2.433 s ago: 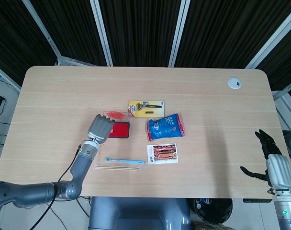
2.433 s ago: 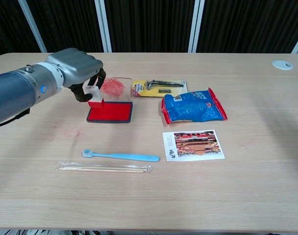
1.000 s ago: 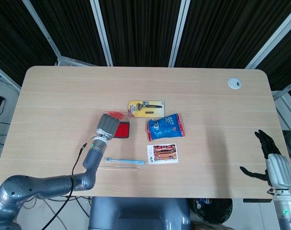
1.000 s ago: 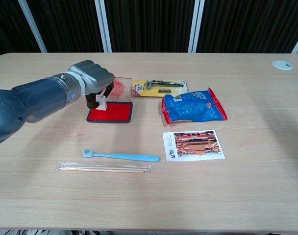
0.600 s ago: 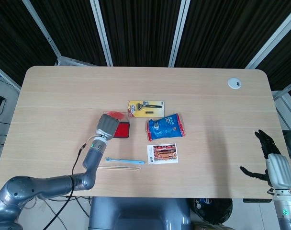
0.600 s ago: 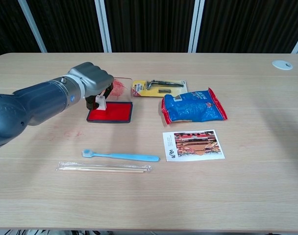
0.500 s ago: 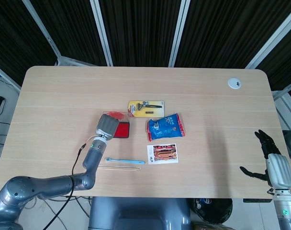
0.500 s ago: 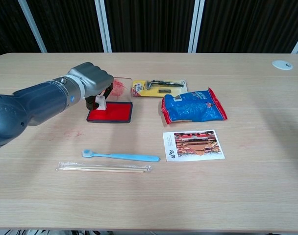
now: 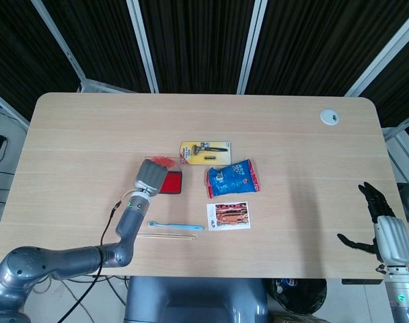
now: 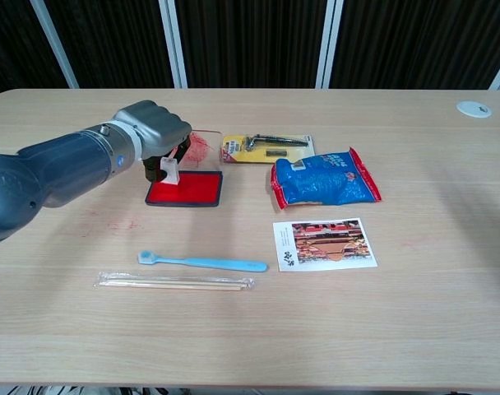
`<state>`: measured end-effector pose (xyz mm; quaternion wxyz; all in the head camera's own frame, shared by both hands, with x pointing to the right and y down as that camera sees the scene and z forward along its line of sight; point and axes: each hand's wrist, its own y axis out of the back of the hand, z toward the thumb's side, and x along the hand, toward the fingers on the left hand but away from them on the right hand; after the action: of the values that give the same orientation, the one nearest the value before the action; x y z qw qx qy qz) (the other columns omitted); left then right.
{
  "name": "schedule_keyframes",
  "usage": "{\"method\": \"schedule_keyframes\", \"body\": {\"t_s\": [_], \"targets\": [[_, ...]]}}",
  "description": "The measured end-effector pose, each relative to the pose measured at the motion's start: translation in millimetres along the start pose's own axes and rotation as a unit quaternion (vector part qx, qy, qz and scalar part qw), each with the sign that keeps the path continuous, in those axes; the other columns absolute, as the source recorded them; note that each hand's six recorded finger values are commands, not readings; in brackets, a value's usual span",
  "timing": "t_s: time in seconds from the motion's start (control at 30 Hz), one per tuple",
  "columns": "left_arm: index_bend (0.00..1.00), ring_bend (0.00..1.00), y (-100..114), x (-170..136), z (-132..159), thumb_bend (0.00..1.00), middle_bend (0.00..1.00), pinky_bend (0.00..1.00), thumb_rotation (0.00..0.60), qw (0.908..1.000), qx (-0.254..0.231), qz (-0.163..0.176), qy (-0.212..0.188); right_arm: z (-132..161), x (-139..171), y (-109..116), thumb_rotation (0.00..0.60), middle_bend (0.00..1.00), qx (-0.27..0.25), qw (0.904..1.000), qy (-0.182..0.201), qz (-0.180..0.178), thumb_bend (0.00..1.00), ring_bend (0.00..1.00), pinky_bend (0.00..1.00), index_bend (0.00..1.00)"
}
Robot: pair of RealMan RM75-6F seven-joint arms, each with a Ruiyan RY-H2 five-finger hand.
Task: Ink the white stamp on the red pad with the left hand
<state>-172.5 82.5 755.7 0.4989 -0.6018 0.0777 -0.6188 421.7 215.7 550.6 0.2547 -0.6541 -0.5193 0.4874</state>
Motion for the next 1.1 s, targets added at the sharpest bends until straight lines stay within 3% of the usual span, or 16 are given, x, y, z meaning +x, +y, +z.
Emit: {"method": "schedule_keyframes", "body": {"t_s": [1.1], "targets": [[0.73,0.53,-17,-3,2,0.57,0.75,0.57,0.6,0.9996,0.021,-0.017,0.001,0,0,0,0.6,0.0,-0.002,1.0,0.001,0.0,0.1,0.0,0.19,0.0]]}}
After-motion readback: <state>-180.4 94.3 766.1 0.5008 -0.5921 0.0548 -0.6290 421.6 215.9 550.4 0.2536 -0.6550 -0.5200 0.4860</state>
